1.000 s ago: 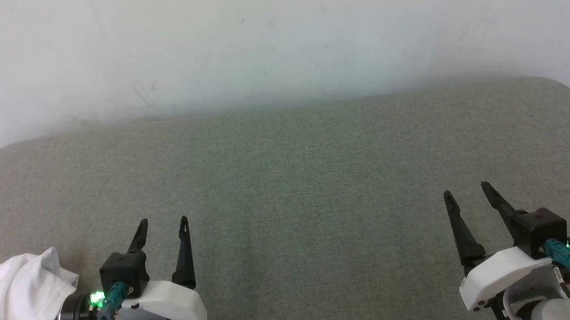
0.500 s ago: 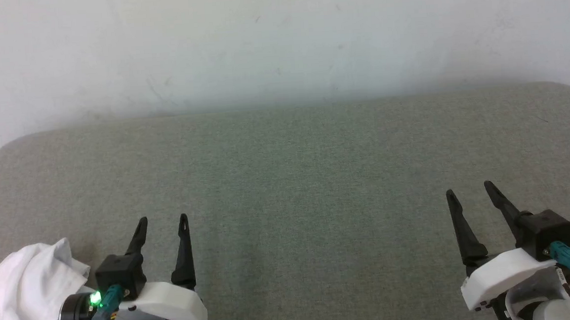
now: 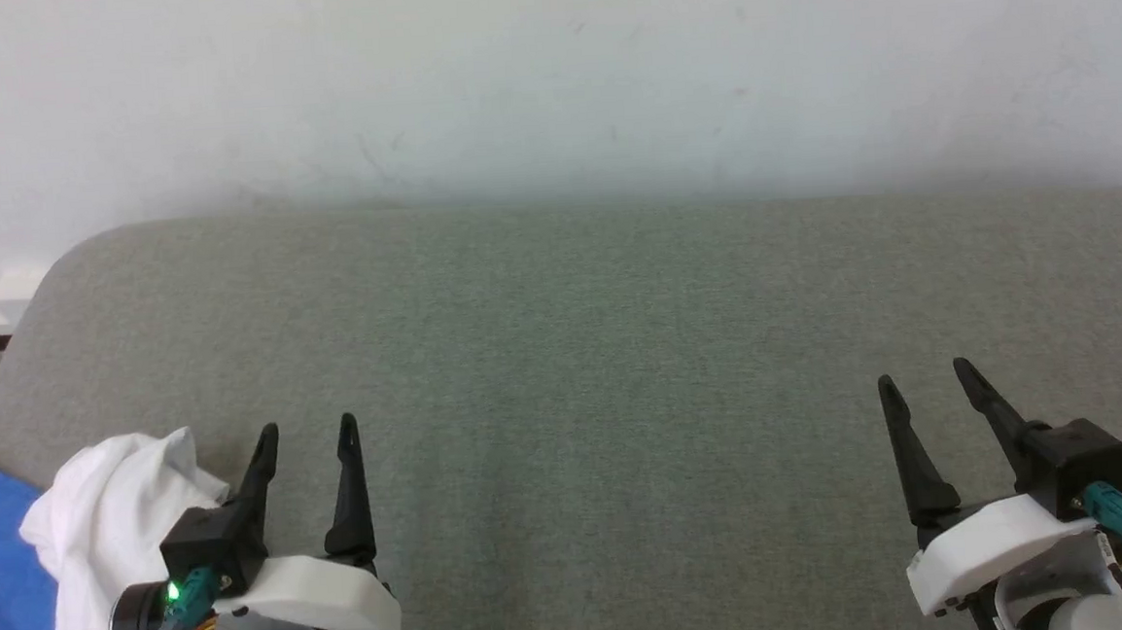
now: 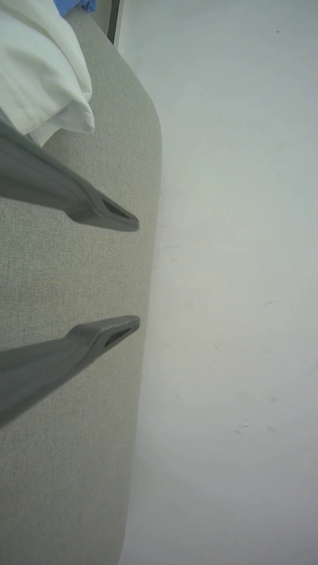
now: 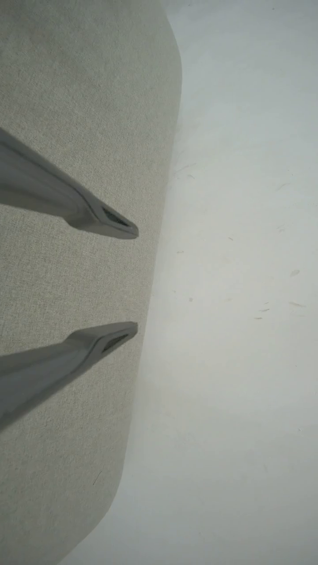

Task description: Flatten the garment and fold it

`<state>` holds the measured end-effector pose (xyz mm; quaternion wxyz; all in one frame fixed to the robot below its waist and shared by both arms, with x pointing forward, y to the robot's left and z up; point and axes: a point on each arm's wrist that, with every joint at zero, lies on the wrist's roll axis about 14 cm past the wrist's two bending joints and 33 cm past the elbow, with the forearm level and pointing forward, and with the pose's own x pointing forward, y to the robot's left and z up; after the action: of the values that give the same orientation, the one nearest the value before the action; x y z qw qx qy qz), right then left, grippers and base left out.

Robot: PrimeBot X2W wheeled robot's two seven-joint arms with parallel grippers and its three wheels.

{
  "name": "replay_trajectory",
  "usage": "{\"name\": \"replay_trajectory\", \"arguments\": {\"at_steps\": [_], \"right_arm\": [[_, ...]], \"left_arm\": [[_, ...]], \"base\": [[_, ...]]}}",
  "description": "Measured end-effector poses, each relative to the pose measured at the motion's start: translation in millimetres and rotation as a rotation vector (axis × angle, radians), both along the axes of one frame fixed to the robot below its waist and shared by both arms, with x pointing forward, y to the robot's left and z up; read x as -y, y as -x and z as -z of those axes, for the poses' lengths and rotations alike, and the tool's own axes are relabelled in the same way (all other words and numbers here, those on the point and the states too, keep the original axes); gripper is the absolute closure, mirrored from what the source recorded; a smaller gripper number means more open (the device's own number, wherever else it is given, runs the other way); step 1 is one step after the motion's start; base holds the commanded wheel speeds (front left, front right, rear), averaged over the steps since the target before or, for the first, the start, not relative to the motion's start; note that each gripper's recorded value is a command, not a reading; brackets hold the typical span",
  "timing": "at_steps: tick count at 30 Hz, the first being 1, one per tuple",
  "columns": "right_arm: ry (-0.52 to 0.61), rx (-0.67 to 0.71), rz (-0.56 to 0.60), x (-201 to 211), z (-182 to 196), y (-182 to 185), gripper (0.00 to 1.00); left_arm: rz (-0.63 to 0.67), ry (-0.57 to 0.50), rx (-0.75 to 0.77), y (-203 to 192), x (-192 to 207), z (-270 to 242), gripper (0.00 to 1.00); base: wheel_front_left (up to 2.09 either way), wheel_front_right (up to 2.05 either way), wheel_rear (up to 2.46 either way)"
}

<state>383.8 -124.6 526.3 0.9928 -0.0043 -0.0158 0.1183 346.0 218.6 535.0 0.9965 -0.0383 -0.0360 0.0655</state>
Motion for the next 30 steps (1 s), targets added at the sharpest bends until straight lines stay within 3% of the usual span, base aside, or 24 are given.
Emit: {"name": "replay_trajectory", "arguments": {"at_steps": [30], "right_arm": [[-0.036, 0.048, -0.263, -92, -12, -12, 0.0]], "left_arm": [[-0.28, 0.08, 0.079, 59, -79, -7, 0.0]], "base": [[0.0, 0.0, 0.0]]}}
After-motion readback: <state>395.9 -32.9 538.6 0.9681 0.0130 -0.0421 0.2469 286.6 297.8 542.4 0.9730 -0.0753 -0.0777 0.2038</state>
